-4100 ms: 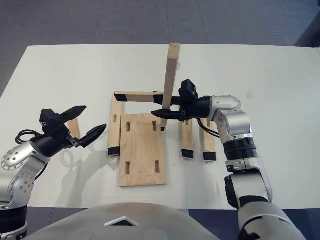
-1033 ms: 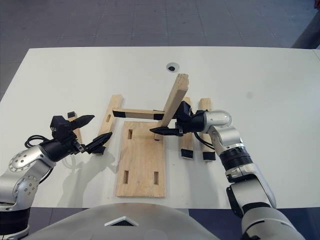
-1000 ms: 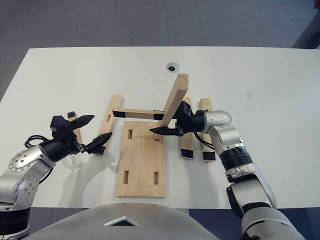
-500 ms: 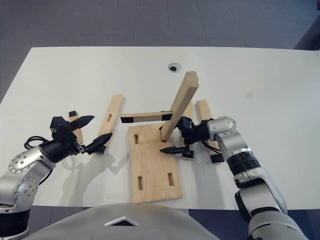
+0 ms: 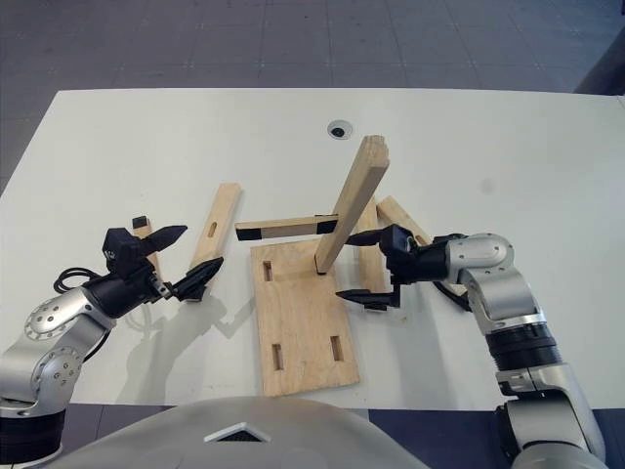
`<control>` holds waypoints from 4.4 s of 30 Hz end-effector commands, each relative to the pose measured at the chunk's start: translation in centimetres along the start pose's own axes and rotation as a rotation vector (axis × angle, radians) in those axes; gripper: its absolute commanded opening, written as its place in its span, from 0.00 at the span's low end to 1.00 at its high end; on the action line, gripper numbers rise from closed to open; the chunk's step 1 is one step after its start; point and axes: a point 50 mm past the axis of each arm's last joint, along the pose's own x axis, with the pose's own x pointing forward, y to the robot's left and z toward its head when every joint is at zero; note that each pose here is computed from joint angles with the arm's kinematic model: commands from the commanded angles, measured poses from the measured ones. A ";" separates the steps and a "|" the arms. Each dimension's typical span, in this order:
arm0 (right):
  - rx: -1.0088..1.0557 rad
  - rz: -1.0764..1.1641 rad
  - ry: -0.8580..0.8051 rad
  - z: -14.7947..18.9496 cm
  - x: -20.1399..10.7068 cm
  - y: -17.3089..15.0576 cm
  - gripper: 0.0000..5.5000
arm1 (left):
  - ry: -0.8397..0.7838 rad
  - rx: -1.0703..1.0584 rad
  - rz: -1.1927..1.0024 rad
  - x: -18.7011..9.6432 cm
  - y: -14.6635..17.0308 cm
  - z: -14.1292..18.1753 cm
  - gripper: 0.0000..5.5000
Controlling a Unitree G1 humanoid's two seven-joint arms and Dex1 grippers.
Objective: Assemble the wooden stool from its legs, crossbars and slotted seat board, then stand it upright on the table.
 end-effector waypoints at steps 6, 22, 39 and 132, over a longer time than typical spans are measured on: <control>-0.021 -0.466 -0.065 1.2 -5.2 2.3 1.00 | 0.001 0.014 0.017 -0.3 -0.4 -0.2 1.00; 0.215 -0.726 0.109 -3.0 -7.6 5.6 1.00 | 0.015 0.043 0.009 -1.0 -1.8 -0.7 1.00; 0.314 -0.697 0.296 -8.0 -9.5 4.3 1.00 | 0.015 0.038 0.027 -1.7 -2.0 -0.6 1.00; 0.230 0.118 -0.608 7.0 8.0 11.8 0.39 | -0.345 -0.338 -0.596 -0.4 -7.3 2.7 0.79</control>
